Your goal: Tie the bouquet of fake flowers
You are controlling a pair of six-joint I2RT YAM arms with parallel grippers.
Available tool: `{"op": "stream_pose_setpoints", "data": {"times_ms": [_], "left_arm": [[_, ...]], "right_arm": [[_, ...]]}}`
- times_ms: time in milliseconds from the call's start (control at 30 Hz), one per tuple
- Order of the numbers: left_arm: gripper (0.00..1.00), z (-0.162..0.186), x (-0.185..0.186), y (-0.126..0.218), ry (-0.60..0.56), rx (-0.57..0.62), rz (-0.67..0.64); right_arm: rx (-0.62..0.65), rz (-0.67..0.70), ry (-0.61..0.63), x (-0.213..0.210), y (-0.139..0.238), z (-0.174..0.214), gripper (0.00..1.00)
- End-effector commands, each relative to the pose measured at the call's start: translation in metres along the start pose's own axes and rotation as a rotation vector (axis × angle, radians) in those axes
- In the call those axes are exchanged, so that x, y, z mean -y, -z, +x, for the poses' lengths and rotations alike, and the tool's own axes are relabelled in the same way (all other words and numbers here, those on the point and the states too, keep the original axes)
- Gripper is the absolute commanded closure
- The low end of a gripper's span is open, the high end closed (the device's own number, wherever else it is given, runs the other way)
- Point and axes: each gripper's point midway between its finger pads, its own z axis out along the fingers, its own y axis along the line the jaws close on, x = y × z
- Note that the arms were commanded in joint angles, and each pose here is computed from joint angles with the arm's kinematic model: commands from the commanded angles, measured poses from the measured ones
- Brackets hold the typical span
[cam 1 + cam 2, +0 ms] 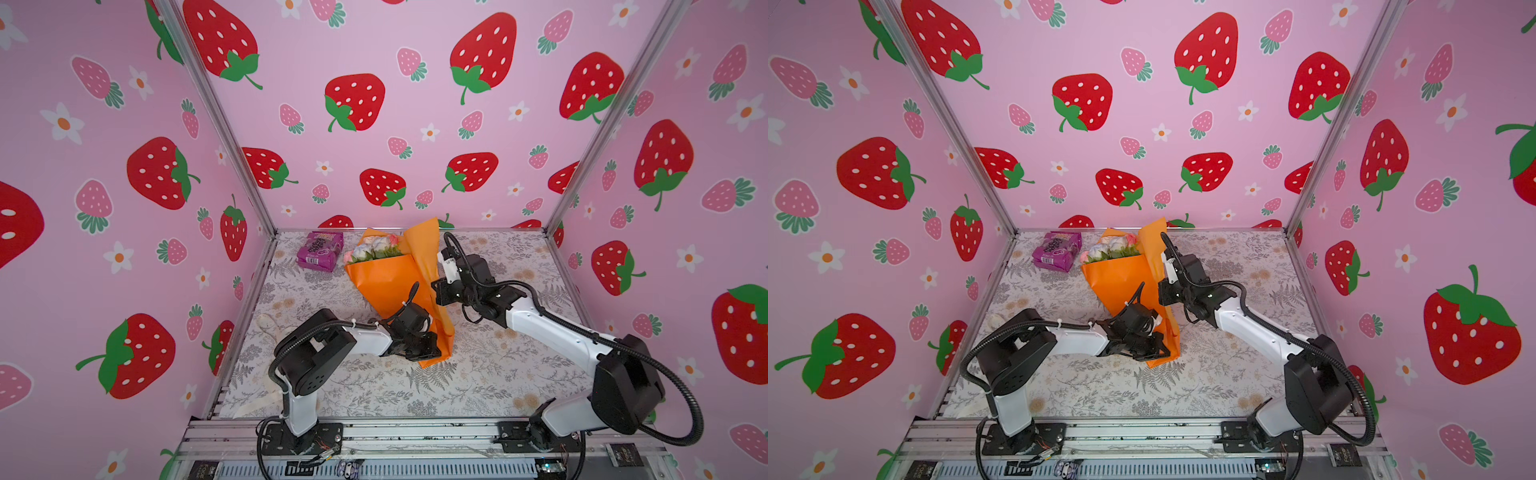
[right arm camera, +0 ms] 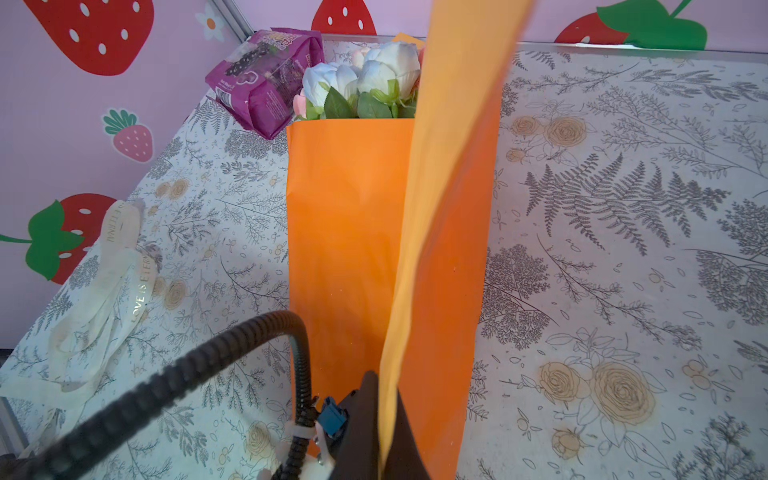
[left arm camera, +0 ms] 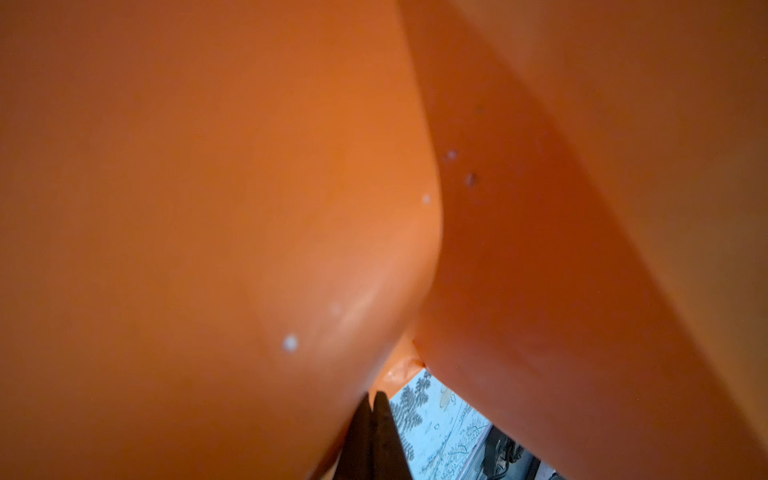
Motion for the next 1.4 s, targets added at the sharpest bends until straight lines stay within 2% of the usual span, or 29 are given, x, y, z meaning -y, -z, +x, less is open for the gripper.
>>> {"op": "stream_pose_setpoints", "data": {"times_ms": [0, 267, 367, 400, 633, 733, 900, 1033, 1200, 1300, 1367], "left_arm": [[0.95, -0.007, 0.012, 0.021, -0.013, 0.069, 0.003], [0.96, -0.013, -0.003, 0.062, 0.024, 0.200, -0.033], [0.95, -0.021, -0.019, 0.073, 0.079, 0.227, -0.031], [0.90, -0.024, -0.022, 0.075, 0.094, 0.238, -0.021], [0.88, -0.048, -0.056, 0.110, 0.238, 0.334, 0.017], [0.88, -0.050, -0.071, 0.127, 0.290, 0.377, 0.010], [0.81, -0.049, -0.091, 0.162, 0.371, 0.471, -0.007], [0.66, -0.050, -0.098, 0.194, 0.413, 0.557, -0.003], [0.44, -0.054, -0.086, 0.222, 0.370, 0.619, 0.011], [0.33, -0.057, -0.080, 0.226, 0.356, 0.622, 0.037], [0.29, -0.060, -0.077, 0.223, 0.354, 0.606, 0.055]], "right_arm": [[0.012, 0.010, -0.011, -0.002, -0.002, -0.007, 0.95], [-0.001, 0.003, -0.003, -0.016, -0.009, -0.002, 0.95], [-0.022, 0.031, 0.013, -0.021, -0.015, 0.002, 0.95], [-0.028, 0.039, 0.021, -0.023, -0.017, 0.003, 0.95], [-0.082, 0.014, 0.069, -0.054, -0.041, 0.021, 0.95], [-0.115, -0.005, 0.102, -0.072, -0.055, 0.034, 0.95], [-0.161, -0.032, 0.133, -0.090, -0.074, 0.054, 0.94], [-0.217, -0.068, 0.143, -0.099, -0.087, 0.073, 0.94], [-0.249, -0.100, 0.122, -0.103, -0.097, 0.088, 0.88], [-0.271, -0.149, 0.106, -0.111, -0.104, 0.096, 0.81], [-0.284, -0.170, 0.094, -0.114, -0.105, 0.098, 0.67]]}}
